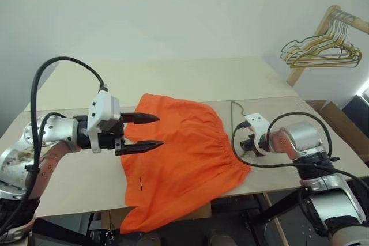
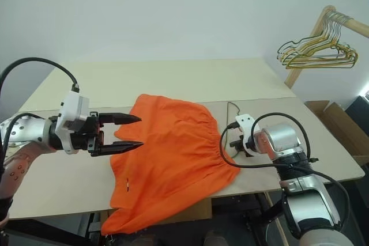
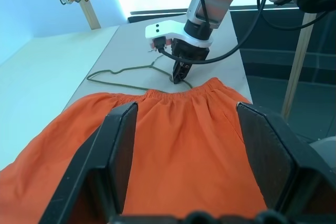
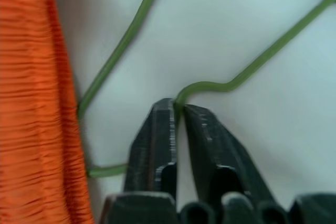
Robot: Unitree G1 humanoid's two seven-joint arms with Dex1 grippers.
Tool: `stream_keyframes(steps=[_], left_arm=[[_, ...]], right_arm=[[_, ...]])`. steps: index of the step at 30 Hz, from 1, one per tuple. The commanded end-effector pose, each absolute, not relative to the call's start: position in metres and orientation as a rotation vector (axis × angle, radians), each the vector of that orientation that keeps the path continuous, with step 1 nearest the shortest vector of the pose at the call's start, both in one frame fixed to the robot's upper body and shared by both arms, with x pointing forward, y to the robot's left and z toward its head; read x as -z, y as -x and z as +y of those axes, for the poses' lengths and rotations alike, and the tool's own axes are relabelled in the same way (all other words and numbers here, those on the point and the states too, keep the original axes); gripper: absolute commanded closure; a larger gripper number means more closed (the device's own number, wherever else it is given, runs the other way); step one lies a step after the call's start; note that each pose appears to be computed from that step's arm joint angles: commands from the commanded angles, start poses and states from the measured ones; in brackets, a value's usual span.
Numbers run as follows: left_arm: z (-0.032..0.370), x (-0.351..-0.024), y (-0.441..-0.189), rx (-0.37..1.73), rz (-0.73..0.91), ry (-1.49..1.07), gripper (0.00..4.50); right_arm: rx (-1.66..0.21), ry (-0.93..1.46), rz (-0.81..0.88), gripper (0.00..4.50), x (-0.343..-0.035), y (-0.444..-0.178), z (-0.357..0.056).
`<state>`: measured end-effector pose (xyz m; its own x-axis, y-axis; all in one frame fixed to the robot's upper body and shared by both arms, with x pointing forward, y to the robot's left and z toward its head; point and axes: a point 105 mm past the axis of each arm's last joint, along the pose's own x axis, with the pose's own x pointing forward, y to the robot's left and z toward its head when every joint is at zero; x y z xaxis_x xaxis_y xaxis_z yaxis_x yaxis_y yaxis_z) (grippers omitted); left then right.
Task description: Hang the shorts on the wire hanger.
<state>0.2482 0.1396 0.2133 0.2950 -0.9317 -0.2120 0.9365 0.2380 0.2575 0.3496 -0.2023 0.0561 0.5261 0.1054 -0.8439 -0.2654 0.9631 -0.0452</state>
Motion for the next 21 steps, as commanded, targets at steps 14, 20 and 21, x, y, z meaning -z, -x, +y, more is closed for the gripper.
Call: stream_keyframes(steps=[14, 20, 21], left_arm=[[0.138, -0.228, -0.271, 1.185, -0.07, -0.401, 1.26], [0.148, -0.24, -0.293, 1.095, -0.054, -0.36, 1.09], [0.15, -0.242, -0.295, 1.101, -0.05, -0.339, 0.91]], right_arm=[[0.021, 0.574, 0.443, 4.48, -0.136, -0.394, -0.245], [-0.1, 1.064, -0.162, 4.5, -0.212, -0.388, -0.209], [-0.128, 1.14, -0.221, 4.5, -0.214, -0.385, -0.204]])
